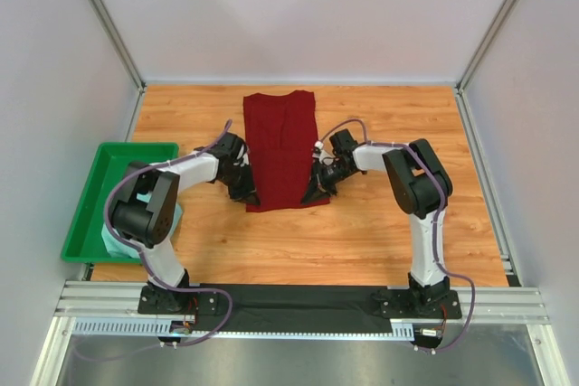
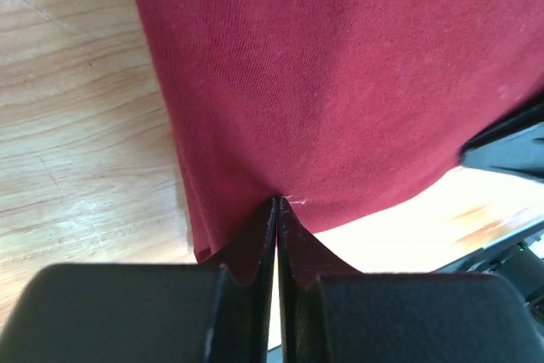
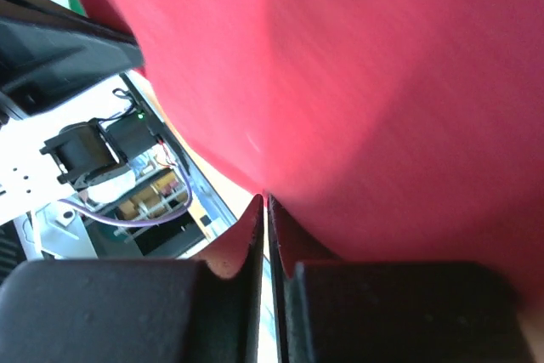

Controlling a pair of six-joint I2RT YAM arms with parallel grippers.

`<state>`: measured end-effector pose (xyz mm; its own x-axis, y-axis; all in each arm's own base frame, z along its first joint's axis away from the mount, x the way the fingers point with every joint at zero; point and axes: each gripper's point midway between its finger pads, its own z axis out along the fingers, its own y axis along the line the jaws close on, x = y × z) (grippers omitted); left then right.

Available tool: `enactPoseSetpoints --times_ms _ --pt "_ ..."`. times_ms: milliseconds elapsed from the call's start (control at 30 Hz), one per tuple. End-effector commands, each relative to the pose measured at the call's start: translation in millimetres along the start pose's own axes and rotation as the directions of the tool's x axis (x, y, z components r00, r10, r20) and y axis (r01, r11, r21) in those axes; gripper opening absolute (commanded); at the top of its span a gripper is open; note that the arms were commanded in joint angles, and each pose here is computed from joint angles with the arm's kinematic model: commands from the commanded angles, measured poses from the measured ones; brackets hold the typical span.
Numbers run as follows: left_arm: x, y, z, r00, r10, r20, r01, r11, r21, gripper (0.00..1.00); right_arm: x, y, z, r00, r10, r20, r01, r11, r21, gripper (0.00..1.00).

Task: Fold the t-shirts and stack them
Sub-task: Fold the tshirt

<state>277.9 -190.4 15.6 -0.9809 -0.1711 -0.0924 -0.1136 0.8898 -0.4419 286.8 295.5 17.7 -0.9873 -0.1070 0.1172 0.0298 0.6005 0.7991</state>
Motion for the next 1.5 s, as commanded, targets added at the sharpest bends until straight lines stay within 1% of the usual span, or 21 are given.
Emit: enactPoseSetpoints --times_ms 0,67,167,267,333,400,533,600,667,733,800,833,933,967,1033,1067,1100,1200,1300,1400,1467 --pt "20 24 -4 0.999 0.013 -0.030 -0.016 0.996 -0.085 0.08 14 -22 -24 0.999 0.037 0.037 -0.039 0.997 0.069 0.06" --pt "30 22 -15 0.999 0.005 -0.035 -0.008 0.997 -0.074 0.08 25 -19 -33 0.999 0.015 0.039 -0.018 0.997 0.081 0.06" --pt "29 4 -43 0.999 0.030 0.036 -0.029 0.999 -0.024 0.12 33 3 -48 0.998 -0.003 0.065 -0.001 0.999 0.051 0.09" --pt "17 -17 -65 0.993 0.044 0.112 -0.049 0.998 0.039 0.20 20 9 -49 0.994 -0.018 0.106 0.014 0.999 0.046 0.12" --pt "8 -24 -65 0.991 0.055 0.122 -0.062 0.997 0.053 0.20 10 4 -41 0.996 0.004 0.094 -0.008 0.999 0.041 0.12" --pt "7 -18 -56 0.995 0.055 0.086 -0.057 0.998 0.023 0.20 0 5 -35 0.995 0.022 0.097 -0.022 1.000 0.001 0.13" --pt "19 15 -21 0.999 -0.002 0.050 0.003 1.000 -0.029 0.18 4 -29 -23 0.994 0.072 0.080 -0.077 0.995 0.060 0.16" --pt "36 38 -3 0.998 -0.054 -0.021 0.052 0.996 -0.072 0.14 11 -39 -23 0.993 0.083 0.087 -0.090 0.993 0.078 0.18" --pt "44 42 -3 0.998 -0.051 -0.039 0.047 0.996 -0.079 0.09 28 -38 -33 0.993 0.073 0.089 -0.081 0.993 0.089 0.22" --pt "54 46 -15 0.998 -0.047 -0.034 0.043 0.995 -0.095 0.09 44 -37 -43 0.994 0.049 0.098 -0.061 0.991 0.121 0.28" --pt "45 35 -48 0.997 0.006 0.076 0.001 0.996 -0.088 0.13 52 -21 -65 0.989 -0.009 0.148 -0.015 0.987 0.158 0.38" --pt "47 33 -72 0.991 0.015 0.129 -0.002 0.995 -0.100 0.24 60 -25 -73 0.987 -0.014 0.161 -0.020 0.977 0.210 0.47" --pt "55 31 -101 0.981 -0.001 0.193 0.021 0.995 -0.099 0.43 64 -24 -91 0.970 -0.052 0.238 -0.017 0.961 0.277 0.61" --pt "55 29 -110 0.970 -0.037 0.239 0.057 0.996 -0.075 0.46 63 -33 -90 0.960 -0.024 0.278 -0.062 0.954 0.294 0.65" --pt "59 29 -106 0.964 -0.076 0.253 0.088 0.995 -0.037 0.47 60 -32 -86 0.944 0.008 0.329 -0.096 0.963 0.253 0.68" --pt "61 24 -104 0.962 -0.105 0.252 0.107 0.994 0.007 0.47 47 -28 -83 0.919 0.038 0.392 -0.128 0.970 0.205 0.69" --pt "68 29 -92 0.957 -0.177 0.229 0.176 0.984 0.023 0.48 51 -38 -78 0.911 0.064 0.407 -0.158 0.967 0.200 0.69" --pt "58 24 -72 0.937 -0.258 0.235 0.241 0.965 0.099 0.47 34 -35 -72 0.879 0.076 0.471 -0.159 0.978 0.138 0.70" --pt "56 36 -54 0.920 -0.322 0.225 0.315 0.947 0.065 0.48 30 -40 -64 0.891 0.086 0.446 -0.174 0.972 0.158 0.68" --pt "62 43 -44 0.906 -0.378 0.191 0.379 0.925 0.032 0.48 32 -46 -64 0.878 0.140 0.458 -0.241 0.955 0.170 0.64" --pt "64 48 -42 0.881 -0.431 0.195 0.437 0.899 0.013 0.48 37 -51 -63 0.865 0.171 0.471 -0.281 0.944 0.173 0.56"
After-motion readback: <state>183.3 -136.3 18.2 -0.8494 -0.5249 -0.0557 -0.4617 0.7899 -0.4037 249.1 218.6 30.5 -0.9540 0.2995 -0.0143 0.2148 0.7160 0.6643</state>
